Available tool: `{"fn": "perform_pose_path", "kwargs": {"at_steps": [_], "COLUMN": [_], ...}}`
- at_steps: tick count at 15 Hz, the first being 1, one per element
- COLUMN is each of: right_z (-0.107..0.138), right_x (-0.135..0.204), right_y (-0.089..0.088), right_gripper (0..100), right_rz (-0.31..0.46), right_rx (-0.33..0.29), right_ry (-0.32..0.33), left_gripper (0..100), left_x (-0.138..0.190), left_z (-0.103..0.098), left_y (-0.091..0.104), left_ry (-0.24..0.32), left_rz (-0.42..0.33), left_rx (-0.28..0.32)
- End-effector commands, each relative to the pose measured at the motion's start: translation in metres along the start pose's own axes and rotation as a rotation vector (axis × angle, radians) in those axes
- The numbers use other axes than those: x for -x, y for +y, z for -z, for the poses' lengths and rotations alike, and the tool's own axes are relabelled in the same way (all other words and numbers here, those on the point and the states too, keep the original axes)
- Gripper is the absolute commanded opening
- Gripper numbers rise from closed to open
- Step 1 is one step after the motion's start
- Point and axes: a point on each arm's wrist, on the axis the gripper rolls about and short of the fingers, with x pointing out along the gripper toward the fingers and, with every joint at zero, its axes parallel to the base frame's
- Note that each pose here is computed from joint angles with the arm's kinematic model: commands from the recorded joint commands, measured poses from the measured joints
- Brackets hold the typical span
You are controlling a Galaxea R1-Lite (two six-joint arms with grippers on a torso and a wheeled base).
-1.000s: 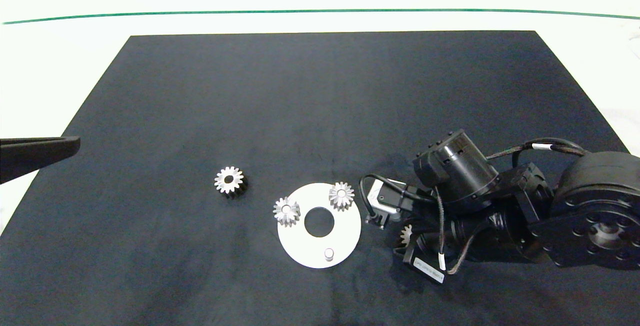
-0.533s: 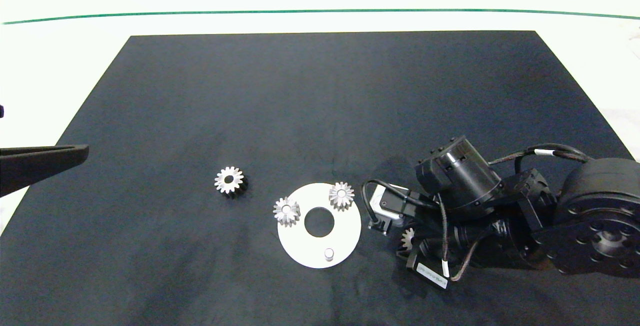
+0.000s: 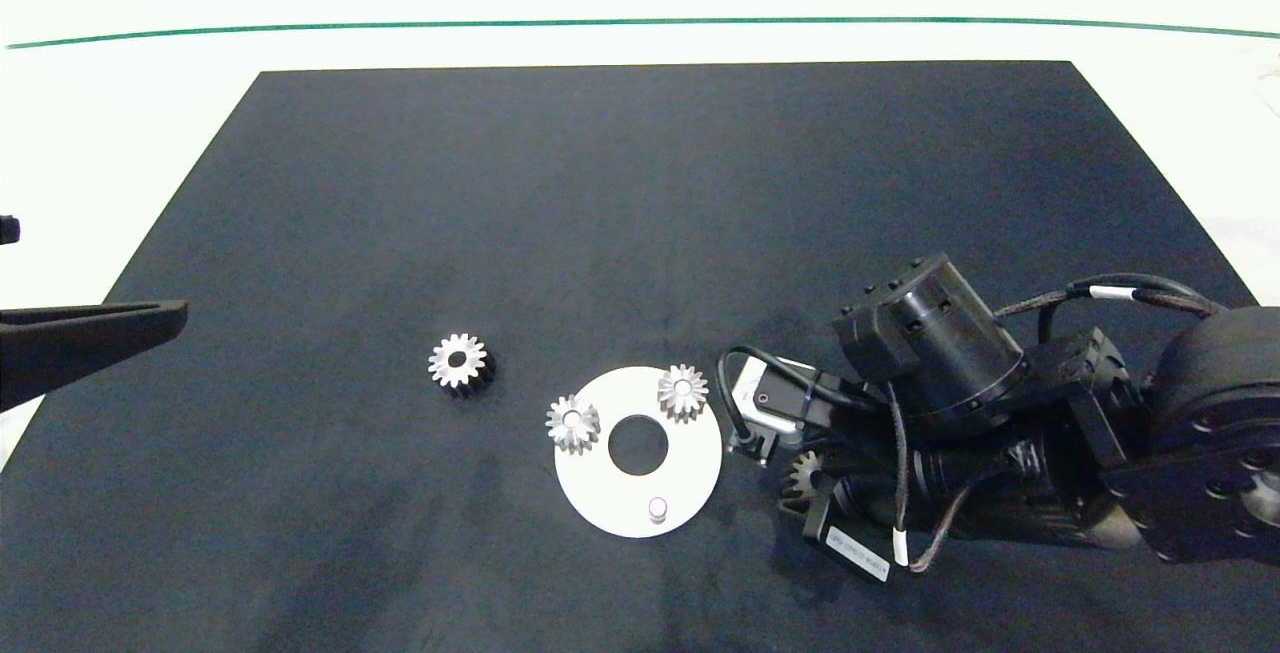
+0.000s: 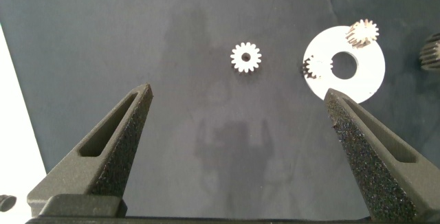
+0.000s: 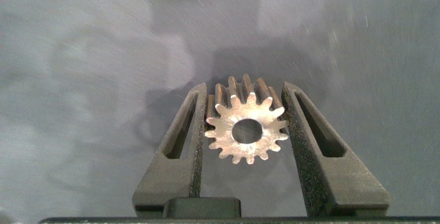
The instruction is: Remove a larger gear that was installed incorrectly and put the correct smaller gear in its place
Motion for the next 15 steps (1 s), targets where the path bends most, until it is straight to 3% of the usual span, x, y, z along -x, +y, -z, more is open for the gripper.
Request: {"fn": "perform_pose_path", "kwargs": {"at_steps": [1, 9, 15], "right_z": [-0.015, -0.068, -0.079], "right_x": [0.01, -0.003, -0.01], "right_y": [0.004, 0.024, 0.038], "right_gripper": [28, 28, 28], "right_rz": [0.002, -0.032, -0.057], "right_rx": [0.018, 0.013, 0.04], "right_ry": [-0.063, -0.16, -0.171], "left_gripper": [100, 100, 100], "left_x": [0.001, 0.002, 0.001], "left_z": [0.0, 0.001, 0.001], "left_y": [0.0, 0.0, -0.001], "left_ry": [0.001, -0.002, 0.001], "left_rz": [0.0, 0.003, 0.006], "left_rx": [-0.003, -0.003, -0.006]}}
